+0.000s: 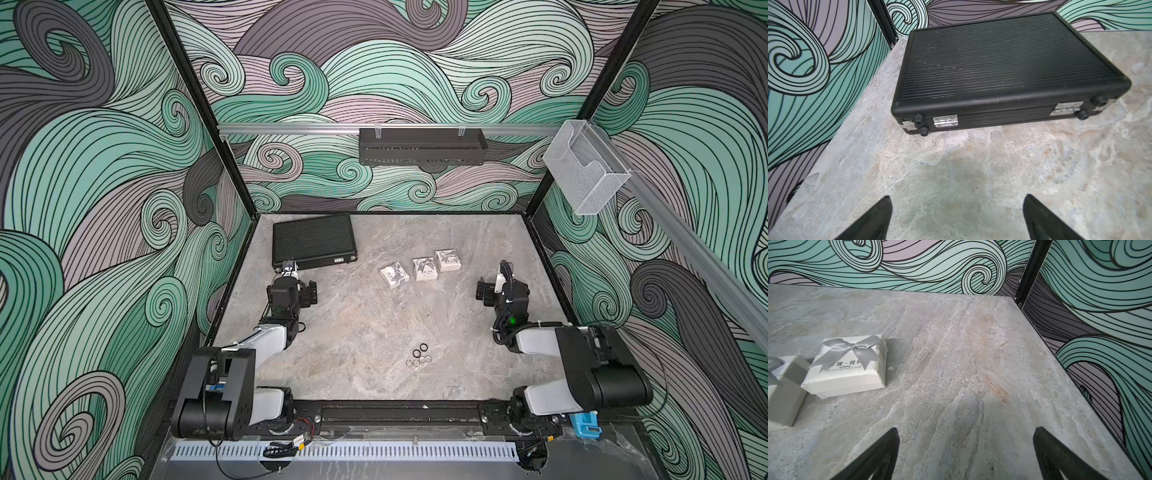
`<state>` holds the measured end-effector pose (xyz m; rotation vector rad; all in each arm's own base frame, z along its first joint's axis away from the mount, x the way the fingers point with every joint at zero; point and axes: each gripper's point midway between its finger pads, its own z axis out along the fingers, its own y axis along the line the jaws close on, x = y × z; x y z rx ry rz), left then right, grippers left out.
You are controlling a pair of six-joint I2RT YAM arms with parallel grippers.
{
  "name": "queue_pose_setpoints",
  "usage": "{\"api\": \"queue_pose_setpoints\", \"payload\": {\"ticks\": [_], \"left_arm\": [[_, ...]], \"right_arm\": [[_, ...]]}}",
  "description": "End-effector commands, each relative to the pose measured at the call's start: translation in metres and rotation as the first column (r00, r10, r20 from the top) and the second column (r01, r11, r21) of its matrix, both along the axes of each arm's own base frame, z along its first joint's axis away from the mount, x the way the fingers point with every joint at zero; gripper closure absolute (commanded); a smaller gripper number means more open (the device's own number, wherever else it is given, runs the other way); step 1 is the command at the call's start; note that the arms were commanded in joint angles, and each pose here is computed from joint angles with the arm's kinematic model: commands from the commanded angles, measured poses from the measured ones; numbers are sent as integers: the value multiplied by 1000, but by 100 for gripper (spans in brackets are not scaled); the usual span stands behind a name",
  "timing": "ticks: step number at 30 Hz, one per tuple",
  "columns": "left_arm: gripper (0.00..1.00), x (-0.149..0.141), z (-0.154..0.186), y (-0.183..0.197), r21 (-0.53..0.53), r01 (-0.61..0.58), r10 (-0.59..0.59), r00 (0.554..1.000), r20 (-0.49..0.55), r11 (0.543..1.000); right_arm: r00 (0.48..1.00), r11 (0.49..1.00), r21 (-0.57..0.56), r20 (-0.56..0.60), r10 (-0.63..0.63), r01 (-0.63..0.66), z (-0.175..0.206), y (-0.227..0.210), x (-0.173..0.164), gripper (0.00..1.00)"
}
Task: Take the rings out of the lift-off lid box
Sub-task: Reset both arms
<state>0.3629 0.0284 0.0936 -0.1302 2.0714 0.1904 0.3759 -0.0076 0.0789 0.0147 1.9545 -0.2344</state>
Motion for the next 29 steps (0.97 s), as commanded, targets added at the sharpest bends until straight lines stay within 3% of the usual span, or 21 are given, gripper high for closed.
{"api": "queue_pose_setpoints", "payload": {"ticks": [1,4,7,9,12,14,29], "left_arm": [[1,18,25,-3,-34,46,-42,993,109,998],[1,22,7,8,-41,17,-9,982,187,999],[1,40,-6,-3,-39,91,-85,989,121,995],[1,37,-10,5,-82,45,-42,999,34,996],[1,40,-9,5,-67,59,-53,995,87,996],[1,38,-10,5,-85,48,-45,998,36,995],[1,38,-9,5,-83,52,-48,998,48,995]], "right_arm": [[997,999,35,69,27,-30,19,4,18,0],[998,997,66,52,32,-35,16,1,20,0],[999,997,69,32,35,-37,15,1,19,0],[998,997,69,45,33,-36,16,1,20,0],[999,997,69,41,34,-36,15,1,19,0],[999,997,69,39,34,-37,16,1,19,0],[999,997,72,36,36,-39,15,1,20,0]]}}
